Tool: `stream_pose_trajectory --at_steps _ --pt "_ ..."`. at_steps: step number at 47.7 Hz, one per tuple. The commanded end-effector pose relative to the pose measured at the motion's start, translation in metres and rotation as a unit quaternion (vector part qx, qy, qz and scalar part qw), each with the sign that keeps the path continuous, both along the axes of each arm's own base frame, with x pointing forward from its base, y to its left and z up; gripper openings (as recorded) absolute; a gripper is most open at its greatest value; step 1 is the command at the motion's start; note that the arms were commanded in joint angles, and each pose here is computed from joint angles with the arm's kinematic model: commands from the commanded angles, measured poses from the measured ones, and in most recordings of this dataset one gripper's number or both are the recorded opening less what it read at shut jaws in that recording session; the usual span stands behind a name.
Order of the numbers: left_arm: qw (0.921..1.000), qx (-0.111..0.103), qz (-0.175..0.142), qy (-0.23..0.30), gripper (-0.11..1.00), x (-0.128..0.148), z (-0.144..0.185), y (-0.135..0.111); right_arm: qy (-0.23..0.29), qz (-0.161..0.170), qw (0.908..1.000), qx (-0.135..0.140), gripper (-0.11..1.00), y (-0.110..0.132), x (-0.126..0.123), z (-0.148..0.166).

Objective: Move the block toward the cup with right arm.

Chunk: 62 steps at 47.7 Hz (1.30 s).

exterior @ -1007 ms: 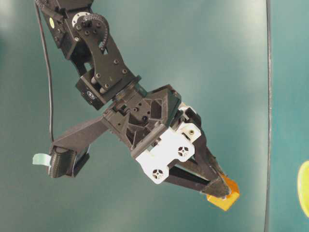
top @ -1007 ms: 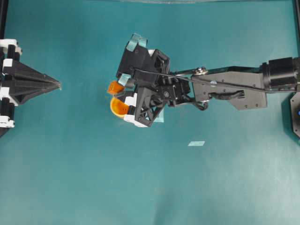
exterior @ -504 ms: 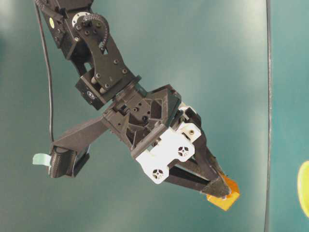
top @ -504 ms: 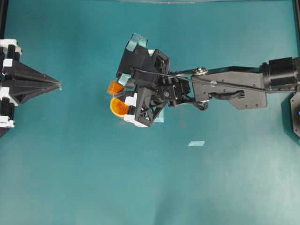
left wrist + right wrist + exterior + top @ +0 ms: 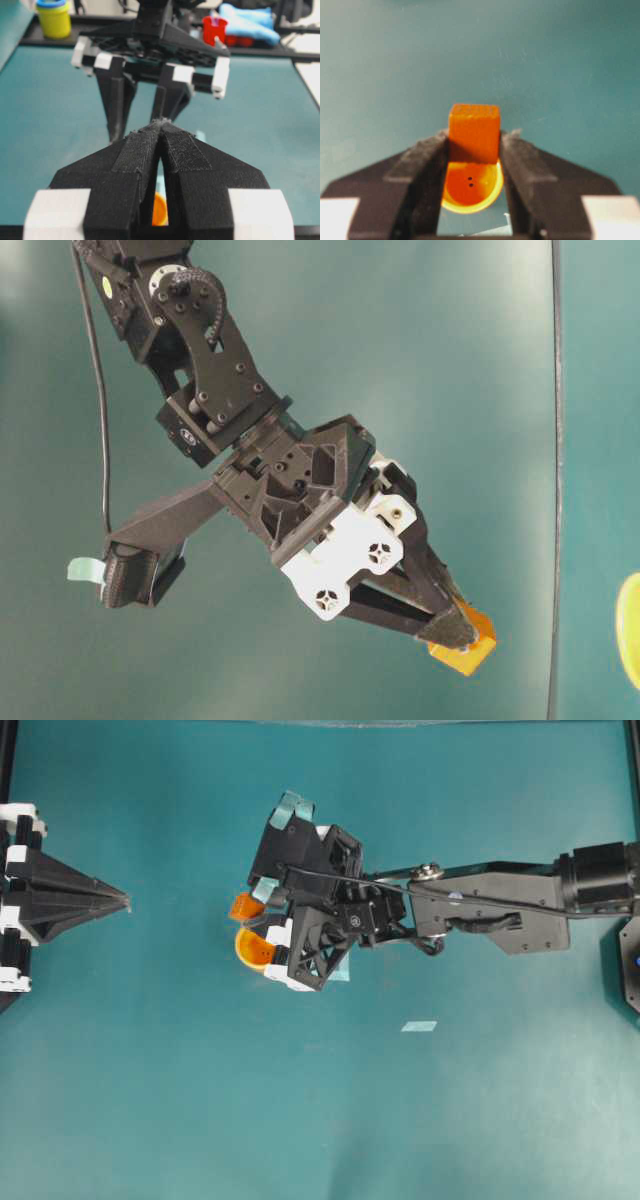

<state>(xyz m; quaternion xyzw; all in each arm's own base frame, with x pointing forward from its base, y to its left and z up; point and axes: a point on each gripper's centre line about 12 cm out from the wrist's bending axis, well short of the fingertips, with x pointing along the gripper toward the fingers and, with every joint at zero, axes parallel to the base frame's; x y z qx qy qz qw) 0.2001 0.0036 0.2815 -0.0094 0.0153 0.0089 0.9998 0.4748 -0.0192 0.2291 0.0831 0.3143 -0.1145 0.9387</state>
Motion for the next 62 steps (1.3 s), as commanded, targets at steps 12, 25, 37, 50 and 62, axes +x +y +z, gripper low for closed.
stream_pose_trajectory --at_steps 12,25,37,50,62 --pt "0.9999 -0.001 0.002 -0.011 0.03 0.0027 0.0087 0.0007 -0.022 0.005 0.9997 -0.001 0.41 0.0030 0.0010 0.0181" --pt "0.9999 -0.001 0.002 -0.011 0.03 0.0027 0.0087 0.0007 -0.021 0.005 0.9998 -0.001 0.41 0.0030 0.0008 0.0175" --pt "0.9999 -0.001 0.002 -0.011 0.03 0.0027 0.0087 0.0007 -0.017 0.003 0.9998 -0.002 0.41 0.0026 0.0004 0.0162" --pt "0.9999 -0.001 0.002 -0.011 0.03 0.0027 0.0087 0.0007 -0.015 0.001 0.9999 -0.002 0.41 0.0022 -0.0003 0.0163" --pt "0.9999 -0.001 0.002 -0.011 0.03 0.0027 0.0087 0.0007 -0.015 0.001 0.9999 -0.002 0.41 0.0022 -0.0003 0.0163"
